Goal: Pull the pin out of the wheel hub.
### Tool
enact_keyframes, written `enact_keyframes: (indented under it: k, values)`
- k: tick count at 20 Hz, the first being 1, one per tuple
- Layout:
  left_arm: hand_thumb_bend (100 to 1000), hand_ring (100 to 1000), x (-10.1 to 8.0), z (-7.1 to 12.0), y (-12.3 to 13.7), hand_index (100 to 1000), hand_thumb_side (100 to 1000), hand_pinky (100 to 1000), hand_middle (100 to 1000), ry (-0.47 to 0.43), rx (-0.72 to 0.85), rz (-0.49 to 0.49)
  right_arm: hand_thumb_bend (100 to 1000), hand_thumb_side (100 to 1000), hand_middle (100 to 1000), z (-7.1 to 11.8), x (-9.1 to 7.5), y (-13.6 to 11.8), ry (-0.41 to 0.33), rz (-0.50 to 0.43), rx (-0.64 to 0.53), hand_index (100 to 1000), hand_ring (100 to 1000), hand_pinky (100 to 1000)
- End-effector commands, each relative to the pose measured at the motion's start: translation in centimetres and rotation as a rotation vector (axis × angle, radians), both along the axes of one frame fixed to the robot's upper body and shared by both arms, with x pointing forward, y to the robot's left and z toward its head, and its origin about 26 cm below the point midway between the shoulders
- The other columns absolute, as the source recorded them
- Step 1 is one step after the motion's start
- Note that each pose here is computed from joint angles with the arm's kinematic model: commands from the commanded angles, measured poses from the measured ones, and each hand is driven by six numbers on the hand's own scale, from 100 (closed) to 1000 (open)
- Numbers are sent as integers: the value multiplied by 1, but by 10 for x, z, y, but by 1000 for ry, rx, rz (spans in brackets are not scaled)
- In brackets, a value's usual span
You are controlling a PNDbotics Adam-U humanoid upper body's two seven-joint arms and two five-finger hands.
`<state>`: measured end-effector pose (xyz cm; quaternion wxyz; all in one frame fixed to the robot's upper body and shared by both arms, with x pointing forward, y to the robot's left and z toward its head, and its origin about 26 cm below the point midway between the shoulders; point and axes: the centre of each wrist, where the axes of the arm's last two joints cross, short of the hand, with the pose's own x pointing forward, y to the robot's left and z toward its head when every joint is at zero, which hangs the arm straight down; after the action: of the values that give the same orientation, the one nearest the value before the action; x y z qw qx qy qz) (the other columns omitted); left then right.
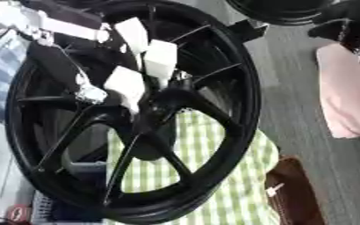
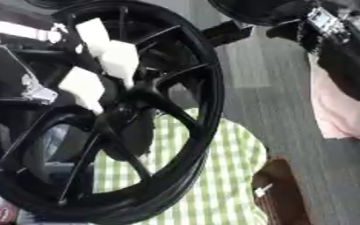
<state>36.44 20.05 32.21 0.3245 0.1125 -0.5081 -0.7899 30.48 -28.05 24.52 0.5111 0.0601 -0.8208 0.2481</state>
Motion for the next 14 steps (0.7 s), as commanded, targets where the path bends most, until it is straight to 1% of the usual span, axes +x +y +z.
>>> enact_keyframes:
  k: [1, 5, 6, 9, 11, 12, 13, 14]
  values:
    - [336, 730, -1, 10, 0, 835, 460, 815, 688, -34, 3, -2, 100, 673, 715, 9, -4, 0, -31, 2, -11, 737, 758, 956]
    - [318, 709, 0, 8, 0, 808, 423, 804, 649, -34, 5, -2, 100, 673, 715, 10, -4, 0, -32, 3, -9, 737, 758, 956]
    - [306, 695, 1, 9, 0, 790, 390, 797, 623, -34, 3, -3, 100, 673, 715, 10, -4, 0, -33, 3, -9, 737, 758, 956]
    - [297, 669, 1, 10, 1, 759, 329, 785, 586, -37, -2, 0, 100, 675, 715, 10, -4, 0, -33, 5, -7, 737, 758, 956]
    - [284, 648, 1, 12, 1, 734, 262, 774, 555, -41, -8, 3, 100, 673, 715, 10, -4, 0, -33, 5, -7, 737, 758, 956]
    - [284, 648, 1, 12, 1, 734, 262, 774, 555, -42, -11, 4, 100, 673, 715, 10, -4, 0, -33, 5, -7, 737, 758, 956]
    - [297, 636, 1, 12, 0, 718, 204, 768, 534, -42, -13, 4, 100, 677, 716, 10, -4, 0, -34, 6, -7, 737, 758, 956]
    - [289, 629, 1, 12, 0, 708, 192, 765, 523, -42, -14, 5, 100, 676, 716, 10, -4, 1, -35, 7, -6, 737, 758, 956]
